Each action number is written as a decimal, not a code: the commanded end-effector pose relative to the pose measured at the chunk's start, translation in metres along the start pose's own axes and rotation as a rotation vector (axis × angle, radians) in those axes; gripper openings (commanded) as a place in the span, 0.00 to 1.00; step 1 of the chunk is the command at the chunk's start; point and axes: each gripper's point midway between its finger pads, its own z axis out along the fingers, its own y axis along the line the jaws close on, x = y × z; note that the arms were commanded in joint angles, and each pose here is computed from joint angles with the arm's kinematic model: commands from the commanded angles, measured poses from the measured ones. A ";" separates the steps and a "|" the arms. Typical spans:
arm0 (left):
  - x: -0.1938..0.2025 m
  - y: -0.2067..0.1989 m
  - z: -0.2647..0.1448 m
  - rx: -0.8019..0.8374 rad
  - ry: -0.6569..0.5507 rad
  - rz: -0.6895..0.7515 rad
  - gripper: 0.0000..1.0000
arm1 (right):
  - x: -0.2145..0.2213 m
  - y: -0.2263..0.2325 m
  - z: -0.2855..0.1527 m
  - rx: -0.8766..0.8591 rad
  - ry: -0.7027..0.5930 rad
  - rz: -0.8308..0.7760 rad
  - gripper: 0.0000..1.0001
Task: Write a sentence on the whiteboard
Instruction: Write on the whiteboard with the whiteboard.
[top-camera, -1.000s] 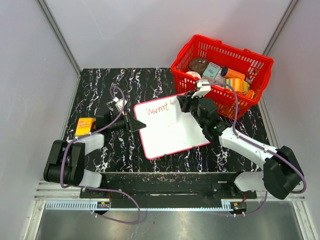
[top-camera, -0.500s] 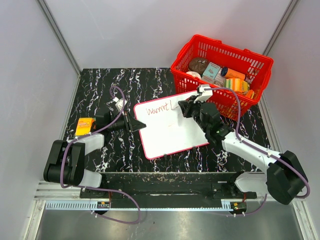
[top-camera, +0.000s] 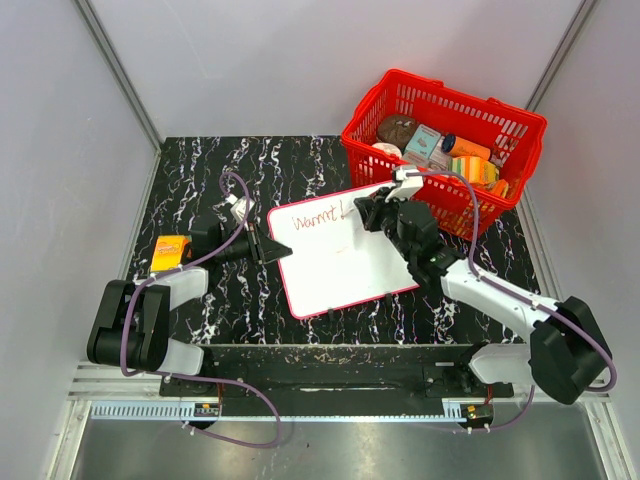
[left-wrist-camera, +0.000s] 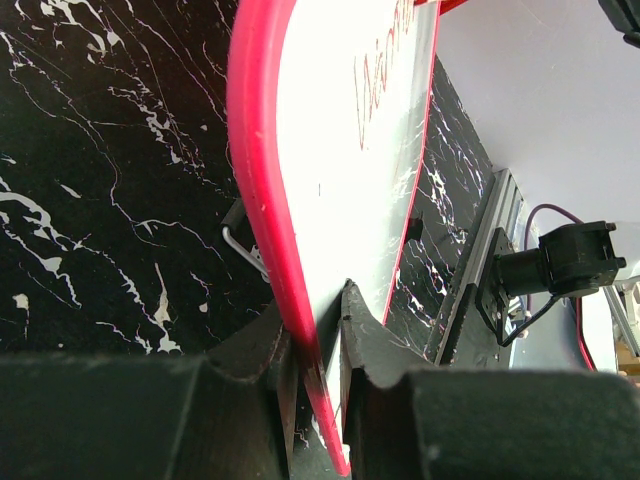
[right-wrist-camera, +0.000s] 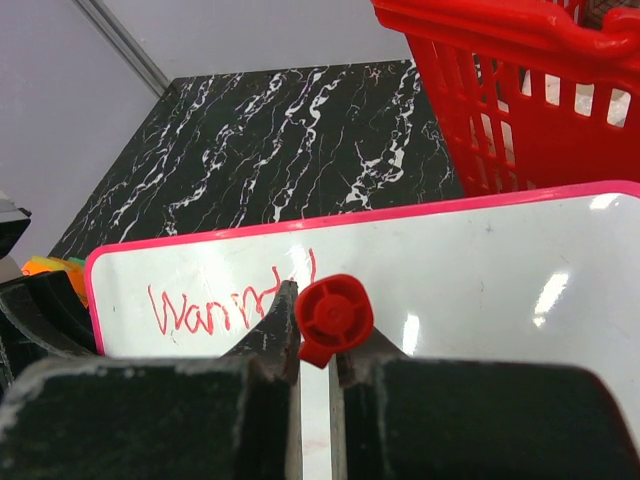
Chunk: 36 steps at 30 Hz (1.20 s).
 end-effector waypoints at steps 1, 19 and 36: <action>-0.007 0.024 0.005 -0.105 -0.030 0.176 0.00 | -0.025 0.001 0.009 0.025 -0.061 -0.019 0.00; -0.006 0.024 0.005 -0.109 -0.030 0.174 0.00 | -0.036 -0.008 0.011 0.074 -0.082 -0.041 0.00; -0.006 0.024 0.005 -0.108 -0.028 0.175 0.00 | -0.022 -0.017 0.000 0.086 -0.047 -0.040 0.00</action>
